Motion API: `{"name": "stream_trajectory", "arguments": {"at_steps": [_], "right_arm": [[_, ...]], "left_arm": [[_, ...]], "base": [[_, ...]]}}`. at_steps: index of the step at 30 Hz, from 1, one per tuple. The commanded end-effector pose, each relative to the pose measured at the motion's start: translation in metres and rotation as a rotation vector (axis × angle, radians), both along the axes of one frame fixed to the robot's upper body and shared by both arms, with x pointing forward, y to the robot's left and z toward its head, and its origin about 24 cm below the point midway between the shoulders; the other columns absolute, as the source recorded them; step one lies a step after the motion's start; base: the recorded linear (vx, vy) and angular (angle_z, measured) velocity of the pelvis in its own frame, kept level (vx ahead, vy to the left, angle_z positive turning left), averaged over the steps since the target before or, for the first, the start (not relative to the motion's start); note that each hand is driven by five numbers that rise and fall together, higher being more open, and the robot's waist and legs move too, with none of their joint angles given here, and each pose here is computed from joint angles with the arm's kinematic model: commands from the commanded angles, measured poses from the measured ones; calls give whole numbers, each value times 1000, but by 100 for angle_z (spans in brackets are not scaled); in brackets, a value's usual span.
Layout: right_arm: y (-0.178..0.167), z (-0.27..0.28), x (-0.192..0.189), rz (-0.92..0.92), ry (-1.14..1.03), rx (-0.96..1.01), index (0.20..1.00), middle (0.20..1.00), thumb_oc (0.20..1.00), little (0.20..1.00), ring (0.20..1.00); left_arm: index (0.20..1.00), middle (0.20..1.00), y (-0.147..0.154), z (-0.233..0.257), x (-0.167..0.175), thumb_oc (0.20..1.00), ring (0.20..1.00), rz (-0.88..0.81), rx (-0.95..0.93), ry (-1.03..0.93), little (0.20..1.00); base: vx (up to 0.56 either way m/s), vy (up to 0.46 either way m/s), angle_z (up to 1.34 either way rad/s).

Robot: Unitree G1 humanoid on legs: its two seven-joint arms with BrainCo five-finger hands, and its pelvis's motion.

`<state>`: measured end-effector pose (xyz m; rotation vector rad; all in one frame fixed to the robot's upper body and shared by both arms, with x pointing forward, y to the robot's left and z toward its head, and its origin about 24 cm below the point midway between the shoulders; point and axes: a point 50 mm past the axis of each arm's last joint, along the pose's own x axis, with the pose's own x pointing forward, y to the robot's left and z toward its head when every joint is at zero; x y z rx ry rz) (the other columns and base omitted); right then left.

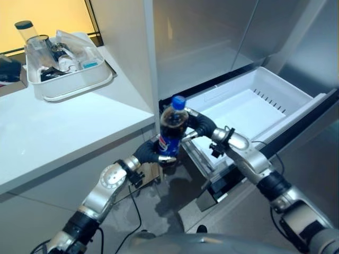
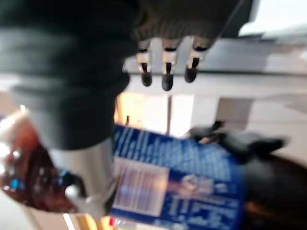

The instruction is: Take the drinks into the refrigerator

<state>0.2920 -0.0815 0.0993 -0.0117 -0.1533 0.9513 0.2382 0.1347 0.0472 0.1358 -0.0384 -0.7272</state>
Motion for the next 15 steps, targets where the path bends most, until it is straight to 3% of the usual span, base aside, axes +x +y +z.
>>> {"name": "stream_trajectory", "arguments": {"at_steps": [1,10,11,15], "right_arm": [[35,35,11,70,-99,76,1000,1000,1000,1000,1000],[70,17,15,29,-62,30,1000,1000,1000,1000,1000],[71,18,15,16,-89,14,219,219,219,219,219],[61,16,16,-56,-89,35,200,200,200,200,200]], "left_arm": [[200,200,-46,51,21,200,200,-180,-75,-261,200],[200,200,-69,52,21,200,200,-248,-94,-238,200],[200,200,-69,54,21,200,200,-248,-95,-243,200],[200,200,-64,51,17,200,200,-228,-119,-219,200]], "base": [[4,-9,3],[0,0,0],[0,0,0],[0,0,0]]}}
